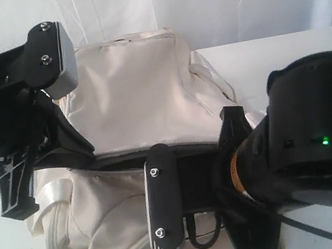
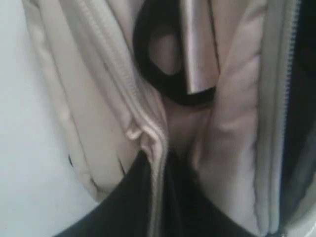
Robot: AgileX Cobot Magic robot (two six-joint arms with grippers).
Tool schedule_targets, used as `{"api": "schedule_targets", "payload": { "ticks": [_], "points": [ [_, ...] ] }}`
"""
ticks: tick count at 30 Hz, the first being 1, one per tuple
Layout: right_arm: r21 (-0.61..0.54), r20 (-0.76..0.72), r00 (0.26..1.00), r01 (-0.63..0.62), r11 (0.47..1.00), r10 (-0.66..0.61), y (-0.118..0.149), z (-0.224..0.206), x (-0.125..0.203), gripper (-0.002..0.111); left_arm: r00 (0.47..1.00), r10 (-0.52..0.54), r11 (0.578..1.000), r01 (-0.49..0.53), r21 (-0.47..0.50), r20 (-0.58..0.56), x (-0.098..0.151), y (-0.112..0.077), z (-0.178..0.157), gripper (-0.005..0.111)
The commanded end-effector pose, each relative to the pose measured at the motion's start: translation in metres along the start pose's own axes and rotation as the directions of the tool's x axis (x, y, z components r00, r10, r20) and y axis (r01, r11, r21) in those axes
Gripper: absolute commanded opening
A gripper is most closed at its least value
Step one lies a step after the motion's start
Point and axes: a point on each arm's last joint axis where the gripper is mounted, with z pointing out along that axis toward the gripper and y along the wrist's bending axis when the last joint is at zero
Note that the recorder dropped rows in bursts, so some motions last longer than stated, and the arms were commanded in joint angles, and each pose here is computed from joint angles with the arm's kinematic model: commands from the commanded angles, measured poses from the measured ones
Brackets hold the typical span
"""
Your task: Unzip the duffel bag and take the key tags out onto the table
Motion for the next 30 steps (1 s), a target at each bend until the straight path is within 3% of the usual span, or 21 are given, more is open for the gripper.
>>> {"api": "schedule_targets", "payload": {
  "ticks": [1,7,15,19,23,28,30],
  "points": [
    [0.071,-0.262,0.965,-0.003,0.997,0.021,-0.006,0.001,0.026,0.000,0.999,0.023,1.000,-0.023,-0.004,-0.038,0.004,-0.001,-0.004,0.000],
    [0.099,-0.347,0.935,-0.041,0.994,0.073,-0.019,0.002,0.041,0.000,0.999,0.024,1.000,-0.024,-0.005,-0.039,0.004,-0.001,-0.004,0.000],
    [0.130,-0.349,0.921,-0.134,0.982,0.172,-0.034,0.003,0.055,0.000,0.999,0.025,1.000,-0.026,-0.011,-0.034,0.004,-0.001,-0.004,0.000],
    [0.042,-0.271,0.935,-0.227,0.973,0.230,-0.026,0.002,0.048,0.003,1.000,-0.002,0.999,0.002,-0.043,0.018,0.002,0.002,0.001,0.000],
    [-0.038,-0.165,0.938,-0.314,0.949,0.304,-0.019,-0.006,0.042,0.024,0.997,-0.003,0.997,0.008,-0.070,0.074,0.004,0.001,0.012,0.000],
    [-0.089,-0.016,0.930,-0.367,0.926,0.367,-0.019,-0.032,0.040,0.068,0.993,-0.003,0.998,0.012,-0.069,0.121,0.005,-0.002,0.017,0.000],
    [-0.074,0.109,0.924,-0.359,0.930,0.366,-0.025,-0.048,0.037,0.074,0.990,0.010,0.998,-0.003,-0.055,0.137,0.003,-0.003,0.017,0.000]
  ]
}}
